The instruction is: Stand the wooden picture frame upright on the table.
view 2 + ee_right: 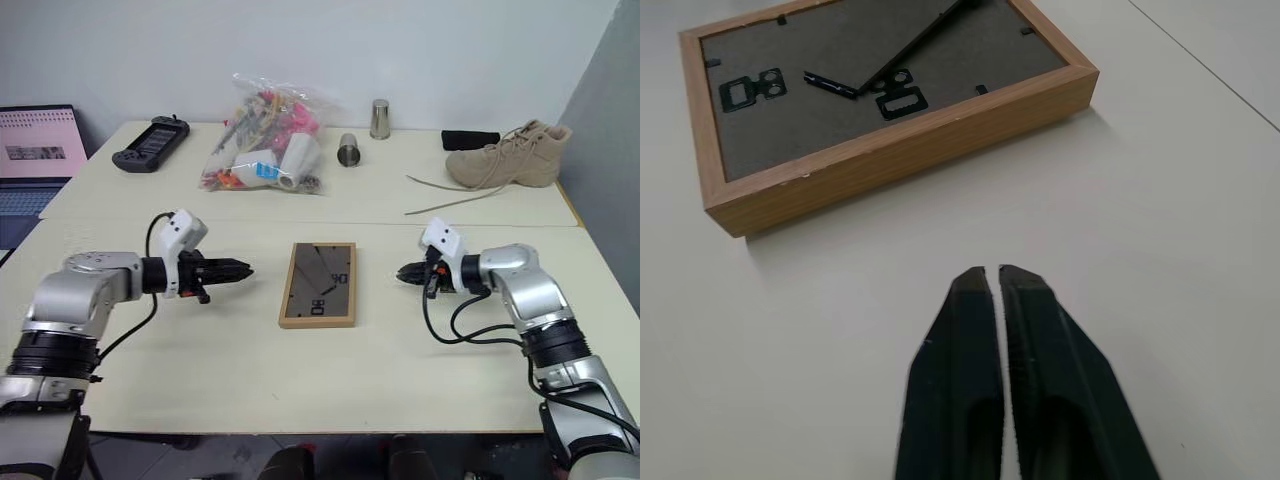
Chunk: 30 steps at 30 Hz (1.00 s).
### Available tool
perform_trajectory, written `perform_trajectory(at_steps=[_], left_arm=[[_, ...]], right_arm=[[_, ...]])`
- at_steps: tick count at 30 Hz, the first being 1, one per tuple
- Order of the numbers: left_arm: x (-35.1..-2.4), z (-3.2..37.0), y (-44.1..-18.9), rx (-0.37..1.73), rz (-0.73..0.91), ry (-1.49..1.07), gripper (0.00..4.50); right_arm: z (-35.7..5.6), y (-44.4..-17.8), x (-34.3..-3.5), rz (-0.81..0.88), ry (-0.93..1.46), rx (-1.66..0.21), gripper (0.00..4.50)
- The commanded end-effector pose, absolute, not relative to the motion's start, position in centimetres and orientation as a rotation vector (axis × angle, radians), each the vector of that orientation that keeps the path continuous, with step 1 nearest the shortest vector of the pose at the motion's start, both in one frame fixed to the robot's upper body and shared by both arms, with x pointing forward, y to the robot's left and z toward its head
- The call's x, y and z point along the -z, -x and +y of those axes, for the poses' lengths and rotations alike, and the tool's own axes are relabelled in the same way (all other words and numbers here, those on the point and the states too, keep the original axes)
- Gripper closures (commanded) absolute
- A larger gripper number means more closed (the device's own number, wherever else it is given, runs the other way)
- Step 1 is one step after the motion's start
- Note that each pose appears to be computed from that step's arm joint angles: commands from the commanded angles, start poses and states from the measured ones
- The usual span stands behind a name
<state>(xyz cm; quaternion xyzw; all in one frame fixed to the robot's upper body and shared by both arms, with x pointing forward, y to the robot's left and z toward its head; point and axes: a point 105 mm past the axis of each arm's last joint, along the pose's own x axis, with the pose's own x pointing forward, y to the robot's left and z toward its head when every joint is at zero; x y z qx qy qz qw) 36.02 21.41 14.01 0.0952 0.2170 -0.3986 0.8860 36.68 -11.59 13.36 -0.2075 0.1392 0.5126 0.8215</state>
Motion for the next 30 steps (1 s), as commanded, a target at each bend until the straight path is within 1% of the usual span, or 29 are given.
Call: perform_trajectory(at_steps=[1,7,11,16,18,22,24,30], left_arm=[[-14.6,20.7,-37.1,0.830,0.401,-0.257,4.48],[-13.6,19.4,-38.5,0.825,0.396,-0.278,4.48],[-12.4,17.9,-38.4,0.874,0.419,-0.292,4.48],[-12.3,16.5,-37.6,0.949,0.425,-0.305,4.48],[-12.5,16.4,-37.1,0.971,0.425,-0.318,4.48],[-12.9,16.1,-36.4,1.000,0.432,-0.332,4.48],[-12.8,15.8,-35.7,1.032,0.441,-0.356,4.48],[-12.7,16.0,-35.0,1.051,0.463,-0.385,4.48]], right_arm=[[-10.5,-38.0,-14.1,0.233,0.486,-1.052,4.50],[-7.9,-38.9,-13.1,0.213,0.492,-1.043,4.50],[-6.1,-38.5,-12.6,0.201,0.498,-1.085,4.50],[-5.1,-38.2,-12.8,0.191,0.478,-1.112,4.50],[-4.9,-37.7,-13.0,0.189,0.467,-1.138,4.50],[-4.4,-35.9,-13.3,0.191,0.418,-1.224,4.50],[-4.6,-35.3,-13.2,0.203,0.428,-1.242,4.50],[-5.4,-34.1,-12.8,0.238,0.437,-1.265,4.50]])
